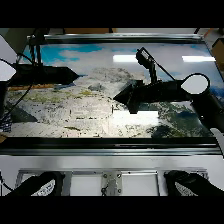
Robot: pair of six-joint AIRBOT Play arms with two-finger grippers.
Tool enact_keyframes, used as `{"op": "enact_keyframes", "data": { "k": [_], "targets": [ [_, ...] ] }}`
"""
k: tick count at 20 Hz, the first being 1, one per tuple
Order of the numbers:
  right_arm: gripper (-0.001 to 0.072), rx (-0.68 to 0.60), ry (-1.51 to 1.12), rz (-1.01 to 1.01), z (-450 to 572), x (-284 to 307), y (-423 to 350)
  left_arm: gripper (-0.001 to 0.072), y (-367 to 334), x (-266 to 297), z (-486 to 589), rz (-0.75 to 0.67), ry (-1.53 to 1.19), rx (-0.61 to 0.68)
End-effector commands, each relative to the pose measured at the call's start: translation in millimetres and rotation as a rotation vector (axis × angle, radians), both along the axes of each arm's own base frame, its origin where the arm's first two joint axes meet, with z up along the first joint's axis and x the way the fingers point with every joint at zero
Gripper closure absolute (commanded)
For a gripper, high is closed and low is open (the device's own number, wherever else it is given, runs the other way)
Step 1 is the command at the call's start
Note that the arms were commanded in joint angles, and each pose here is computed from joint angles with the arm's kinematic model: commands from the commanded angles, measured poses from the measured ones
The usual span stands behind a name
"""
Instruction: Fold the clothes and pants, and hang the long-sleeved shirts on hangers.
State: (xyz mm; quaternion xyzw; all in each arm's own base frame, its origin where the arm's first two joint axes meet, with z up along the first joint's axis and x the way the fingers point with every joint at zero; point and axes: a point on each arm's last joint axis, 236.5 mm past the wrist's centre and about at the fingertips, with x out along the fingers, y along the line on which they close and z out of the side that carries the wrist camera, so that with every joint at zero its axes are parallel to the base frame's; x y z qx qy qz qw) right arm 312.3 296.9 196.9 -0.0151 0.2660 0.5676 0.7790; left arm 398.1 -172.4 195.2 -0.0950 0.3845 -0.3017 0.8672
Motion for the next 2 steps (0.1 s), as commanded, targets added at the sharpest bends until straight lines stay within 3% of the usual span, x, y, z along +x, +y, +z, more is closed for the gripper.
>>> {"op": "enact_keyframes", "data": {
  "k": [1,2],
  "targets": [
    [0.0696,0.000,0.001,0.001,-0.3,-0.2,0.4,0.0696,-0.2,-0.1,-0.2,0.000,0.000,0.000],
    [0.0696,0.000,0.002,0.001,-0.3,-0.2,0.4,0.0696,-0.2,0.0,0.0,0.000,0.000,0.000]
  ]
}}
